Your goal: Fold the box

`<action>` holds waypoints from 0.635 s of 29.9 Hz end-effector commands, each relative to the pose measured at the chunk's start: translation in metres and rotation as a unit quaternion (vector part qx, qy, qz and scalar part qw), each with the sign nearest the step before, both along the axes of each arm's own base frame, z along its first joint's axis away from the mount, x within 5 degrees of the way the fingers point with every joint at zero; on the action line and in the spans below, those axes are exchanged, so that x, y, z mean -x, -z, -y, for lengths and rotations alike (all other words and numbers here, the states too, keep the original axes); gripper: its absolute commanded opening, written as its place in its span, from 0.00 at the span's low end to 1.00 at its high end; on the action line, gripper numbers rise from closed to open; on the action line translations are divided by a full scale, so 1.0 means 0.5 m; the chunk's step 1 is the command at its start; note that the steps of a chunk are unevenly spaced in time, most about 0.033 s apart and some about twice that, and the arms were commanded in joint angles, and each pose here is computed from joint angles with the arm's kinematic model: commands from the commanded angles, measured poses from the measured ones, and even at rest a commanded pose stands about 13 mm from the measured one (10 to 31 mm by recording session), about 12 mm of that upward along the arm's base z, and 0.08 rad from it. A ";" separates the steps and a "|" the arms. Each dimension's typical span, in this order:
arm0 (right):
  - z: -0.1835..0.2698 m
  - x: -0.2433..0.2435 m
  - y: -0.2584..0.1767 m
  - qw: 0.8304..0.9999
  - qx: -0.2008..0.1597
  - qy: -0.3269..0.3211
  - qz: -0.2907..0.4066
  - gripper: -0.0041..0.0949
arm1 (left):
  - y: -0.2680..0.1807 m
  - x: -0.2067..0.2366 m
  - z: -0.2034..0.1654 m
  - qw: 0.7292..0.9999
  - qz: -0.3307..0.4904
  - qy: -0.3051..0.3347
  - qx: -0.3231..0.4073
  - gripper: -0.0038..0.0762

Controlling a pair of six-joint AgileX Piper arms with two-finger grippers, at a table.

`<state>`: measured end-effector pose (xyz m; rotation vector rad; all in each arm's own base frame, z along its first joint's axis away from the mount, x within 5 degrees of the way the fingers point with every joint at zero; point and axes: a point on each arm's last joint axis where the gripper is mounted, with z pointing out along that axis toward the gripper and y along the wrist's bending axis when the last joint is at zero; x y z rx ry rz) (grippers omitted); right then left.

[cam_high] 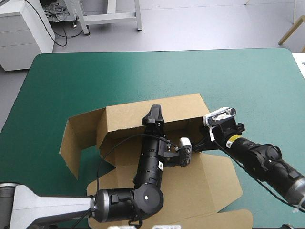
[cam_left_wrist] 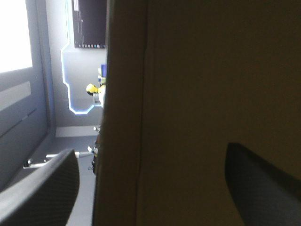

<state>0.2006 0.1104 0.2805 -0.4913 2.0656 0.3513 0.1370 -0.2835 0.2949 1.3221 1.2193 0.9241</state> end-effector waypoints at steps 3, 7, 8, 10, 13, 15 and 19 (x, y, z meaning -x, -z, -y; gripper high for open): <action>-0.022 -0.071 -0.051 0.999 -0.030 0.027 0.029 0.02 | -0.067 0.043 0.000 0.997 0.072 0.005 0.040 0.80; -0.010 -0.123 -0.053 0.998 -0.016 0.057 0.002 0.02 | -0.066 0.060 0.006 0.997 0.069 0.019 0.041 0.80; -0.007 -0.134 -0.054 0.998 -0.014 0.063 -0.004 0.02 | -0.066 0.065 0.008 0.997 0.068 0.023 0.041 0.80; 0.000 -0.151 -0.058 0.997 -0.012 0.074 -0.009 0.02 | -0.066 0.069 0.010 0.996 0.068 0.027 0.041 0.80; 0.007 -0.169 -0.065 0.996 -0.008 0.083 -0.019 0.02 | -0.065 0.073 0.010 0.997 0.065 0.029 0.042 0.79; 0.006 -0.172 -0.072 0.997 0.000 0.080 -0.019 0.02 | -0.063 0.073 0.010 0.997 0.060 0.026 0.042 0.75; 0.005 -0.173 -0.076 0.997 0.003 0.079 -0.025 0.02 | -0.059 0.072 0.008 0.998 0.051 0.022 0.025 0.37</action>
